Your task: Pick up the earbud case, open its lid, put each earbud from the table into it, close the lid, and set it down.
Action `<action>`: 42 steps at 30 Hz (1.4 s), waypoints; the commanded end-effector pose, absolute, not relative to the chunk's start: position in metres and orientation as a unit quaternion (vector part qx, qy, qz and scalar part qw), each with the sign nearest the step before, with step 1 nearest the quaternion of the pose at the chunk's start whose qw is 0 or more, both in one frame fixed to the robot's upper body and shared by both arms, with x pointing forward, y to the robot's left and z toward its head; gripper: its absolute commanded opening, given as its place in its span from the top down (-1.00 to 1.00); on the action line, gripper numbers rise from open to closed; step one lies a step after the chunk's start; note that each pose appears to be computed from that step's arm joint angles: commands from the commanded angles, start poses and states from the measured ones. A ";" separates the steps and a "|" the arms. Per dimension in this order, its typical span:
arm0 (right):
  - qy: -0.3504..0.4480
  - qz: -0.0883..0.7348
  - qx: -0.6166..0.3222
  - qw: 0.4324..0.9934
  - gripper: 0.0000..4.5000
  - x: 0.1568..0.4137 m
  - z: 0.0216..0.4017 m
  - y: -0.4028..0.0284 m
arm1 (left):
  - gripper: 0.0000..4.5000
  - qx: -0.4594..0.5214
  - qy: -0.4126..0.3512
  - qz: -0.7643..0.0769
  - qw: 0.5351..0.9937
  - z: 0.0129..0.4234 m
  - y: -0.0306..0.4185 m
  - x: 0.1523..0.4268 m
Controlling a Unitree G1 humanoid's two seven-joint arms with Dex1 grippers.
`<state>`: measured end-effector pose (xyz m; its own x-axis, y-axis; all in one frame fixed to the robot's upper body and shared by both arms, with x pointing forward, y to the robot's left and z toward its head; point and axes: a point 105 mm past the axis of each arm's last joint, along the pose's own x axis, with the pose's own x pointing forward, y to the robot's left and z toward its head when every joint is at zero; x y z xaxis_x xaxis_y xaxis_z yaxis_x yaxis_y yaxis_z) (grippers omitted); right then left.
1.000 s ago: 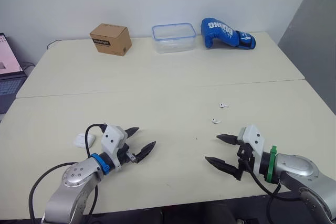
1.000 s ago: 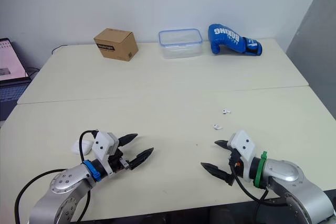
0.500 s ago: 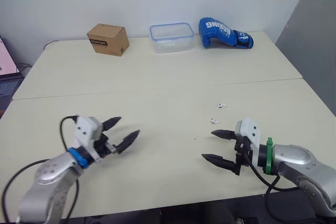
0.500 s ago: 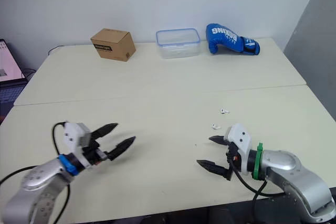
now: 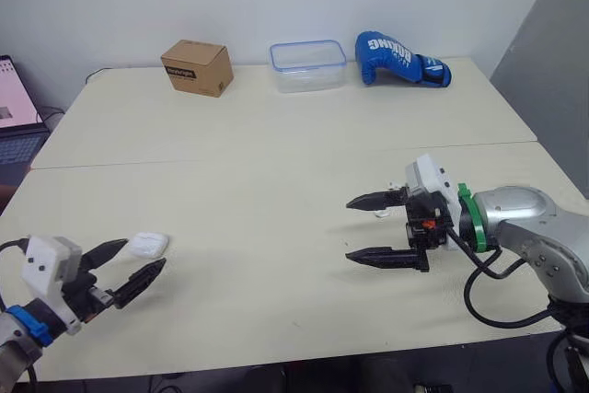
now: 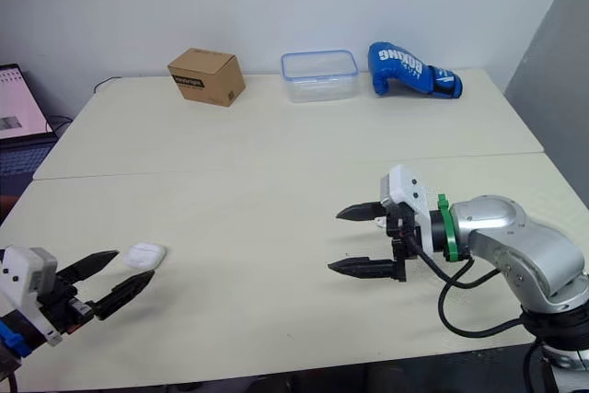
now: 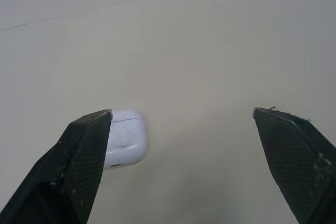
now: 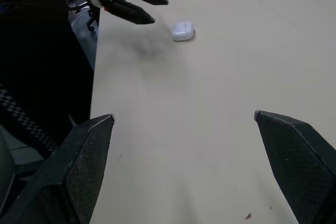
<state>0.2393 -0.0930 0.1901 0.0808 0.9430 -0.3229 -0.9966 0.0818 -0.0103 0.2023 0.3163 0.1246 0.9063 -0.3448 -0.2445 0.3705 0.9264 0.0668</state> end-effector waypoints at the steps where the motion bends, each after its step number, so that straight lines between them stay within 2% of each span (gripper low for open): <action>1: 0.119 0.685 -0.139 0.705 -0.99 0.232 0.187 -0.098 | -0.99 0.089 0.103 -0.150 0.979 0.130 0.339 0.205; 6: 0.119 0.683 -0.144 0.706 -0.99 0.228 0.183 -0.101 | -0.99 0.094 0.096 -0.129 0.983 0.125 0.351 0.216; 14: 0.123 0.672 -0.147 0.716 -0.99 0.224 0.181 -0.106 | -0.99 0.083 0.095 -0.146 0.981 0.105 0.322 0.239; 20: 0.125 0.664 -0.147 0.722 -0.99 0.222 0.183 -0.110 | -0.99 0.064 0.095 -0.131 0.985 0.091 0.315 0.234; 27: 0.130 0.661 -0.146 0.724 -0.99 0.223 0.183 -0.113 | -0.99 0.066 0.092 -0.105 0.988 0.092 0.326 0.225; 42: 0.134 0.660 -0.142 0.725 -0.99 0.220 0.185 -0.111 | -0.99 0.064 0.109 -0.079 0.989 0.078 0.333 0.226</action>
